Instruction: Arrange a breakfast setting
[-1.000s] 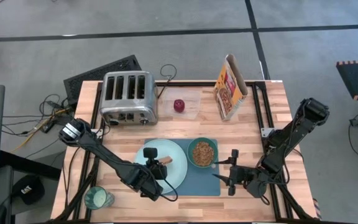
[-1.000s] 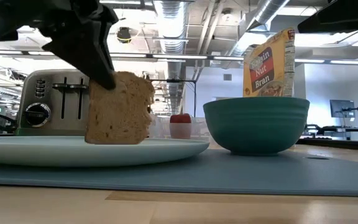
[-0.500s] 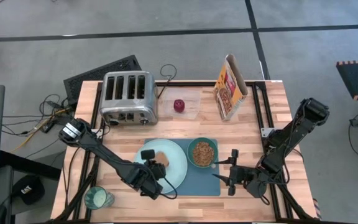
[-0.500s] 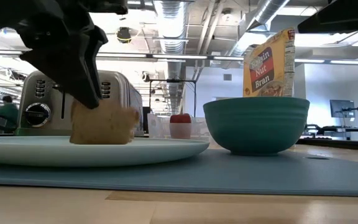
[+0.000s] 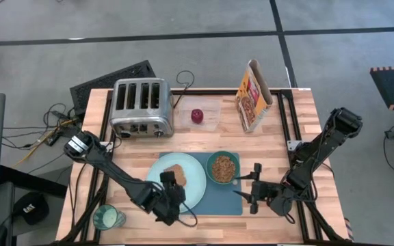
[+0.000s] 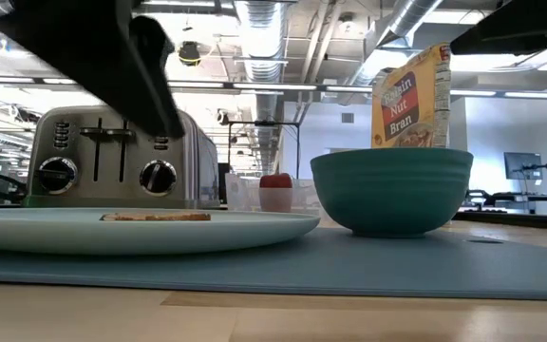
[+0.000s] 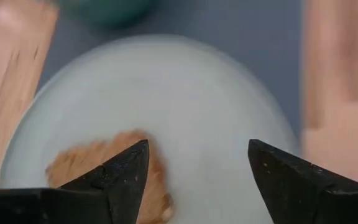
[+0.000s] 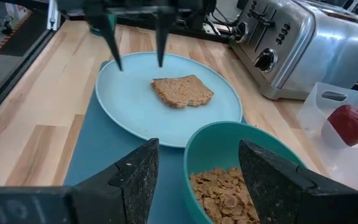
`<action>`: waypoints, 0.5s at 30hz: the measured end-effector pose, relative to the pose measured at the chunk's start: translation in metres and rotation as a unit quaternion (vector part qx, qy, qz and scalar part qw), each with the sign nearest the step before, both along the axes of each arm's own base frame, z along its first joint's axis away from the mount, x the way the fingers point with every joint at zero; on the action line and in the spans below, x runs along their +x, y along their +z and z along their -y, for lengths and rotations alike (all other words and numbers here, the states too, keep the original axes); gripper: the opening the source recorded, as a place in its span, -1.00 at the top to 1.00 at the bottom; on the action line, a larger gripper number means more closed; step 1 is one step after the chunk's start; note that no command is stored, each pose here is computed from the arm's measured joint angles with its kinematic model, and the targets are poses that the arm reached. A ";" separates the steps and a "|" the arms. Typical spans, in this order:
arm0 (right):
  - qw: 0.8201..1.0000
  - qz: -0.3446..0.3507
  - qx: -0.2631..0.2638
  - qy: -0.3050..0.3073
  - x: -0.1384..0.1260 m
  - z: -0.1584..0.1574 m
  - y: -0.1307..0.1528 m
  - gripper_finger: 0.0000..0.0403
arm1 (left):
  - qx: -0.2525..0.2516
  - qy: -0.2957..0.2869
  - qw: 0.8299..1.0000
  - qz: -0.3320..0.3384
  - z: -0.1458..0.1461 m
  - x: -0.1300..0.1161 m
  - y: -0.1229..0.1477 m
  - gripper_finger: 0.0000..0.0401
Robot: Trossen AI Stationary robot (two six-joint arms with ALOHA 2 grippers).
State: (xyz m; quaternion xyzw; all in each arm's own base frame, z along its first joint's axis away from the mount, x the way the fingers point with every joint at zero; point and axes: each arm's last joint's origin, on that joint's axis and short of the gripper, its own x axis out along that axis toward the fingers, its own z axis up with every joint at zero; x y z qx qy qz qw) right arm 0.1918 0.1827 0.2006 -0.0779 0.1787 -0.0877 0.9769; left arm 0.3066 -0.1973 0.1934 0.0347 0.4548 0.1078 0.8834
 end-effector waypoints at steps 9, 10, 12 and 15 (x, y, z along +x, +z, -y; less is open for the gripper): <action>0.999 0.016 0.021 -0.019 0.009 0.006 0.003 -0.24 | 0.047 -0.014 0.994 0.099 0.018 -0.003 0.000 -0.30; 0.999 0.019 0.020 -0.023 0.011 0.008 0.004 -0.24 | 0.043 -0.013 0.993 0.111 0.018 -0.003 -0.003 -0.30; 0.999 0.026 0.021 -0.032 0.016 0.012 0.006 -0.24 | 0.028 -0.024 0.989 0.140 0.019 -0.003 -0.013 -0.30; 0.999 0.033 0.026 -0.027 0.027 0.020 0.010 -0.24 | 0.006 -0.052 0.984 0.173 0.016 -0.005 -0.028 -0.30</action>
